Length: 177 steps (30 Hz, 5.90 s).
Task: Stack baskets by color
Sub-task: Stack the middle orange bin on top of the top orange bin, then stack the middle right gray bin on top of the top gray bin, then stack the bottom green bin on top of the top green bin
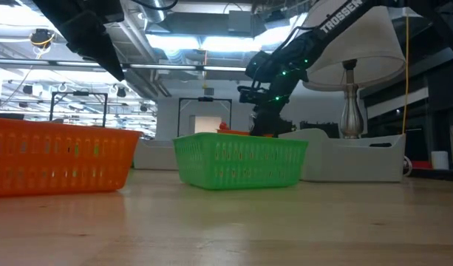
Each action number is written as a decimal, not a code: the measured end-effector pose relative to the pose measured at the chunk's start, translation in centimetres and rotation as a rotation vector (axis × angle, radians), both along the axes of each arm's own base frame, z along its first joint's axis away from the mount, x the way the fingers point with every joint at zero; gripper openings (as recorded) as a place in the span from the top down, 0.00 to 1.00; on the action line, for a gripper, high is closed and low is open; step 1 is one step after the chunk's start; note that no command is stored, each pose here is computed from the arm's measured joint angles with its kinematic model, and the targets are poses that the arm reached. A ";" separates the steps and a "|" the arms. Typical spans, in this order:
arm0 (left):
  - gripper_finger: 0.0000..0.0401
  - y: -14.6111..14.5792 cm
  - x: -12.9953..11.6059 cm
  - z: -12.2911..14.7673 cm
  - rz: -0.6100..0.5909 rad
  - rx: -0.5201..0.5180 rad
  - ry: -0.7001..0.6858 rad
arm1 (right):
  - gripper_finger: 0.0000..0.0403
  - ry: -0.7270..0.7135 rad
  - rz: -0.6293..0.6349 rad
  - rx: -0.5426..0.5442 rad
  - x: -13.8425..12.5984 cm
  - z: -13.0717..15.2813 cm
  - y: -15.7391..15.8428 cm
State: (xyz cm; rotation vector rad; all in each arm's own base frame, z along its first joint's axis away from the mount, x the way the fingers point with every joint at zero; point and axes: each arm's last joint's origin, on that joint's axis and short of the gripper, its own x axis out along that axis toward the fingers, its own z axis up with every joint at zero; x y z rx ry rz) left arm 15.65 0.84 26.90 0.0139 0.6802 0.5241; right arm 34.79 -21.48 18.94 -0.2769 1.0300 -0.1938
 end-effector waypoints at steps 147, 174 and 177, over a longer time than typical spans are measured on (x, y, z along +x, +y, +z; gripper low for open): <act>0.82 -2.2 -0.6 1.8 -0.188 0.038 -0.131 | 0.87 -0.353 0.039 0.217 12.5 6.6 -0.9; 0.82 -2.2 -0.6 1.7 -0.188 0.038 -0.129 | 0.67 0.143 -0.001 0.559 8.5 10.4 7.4; 0.82 -2.2 -0.6 1.7 -0.188 0.038 -0.129 | 0.67 0.320 0.008 0.610 7.7 9.6 10.1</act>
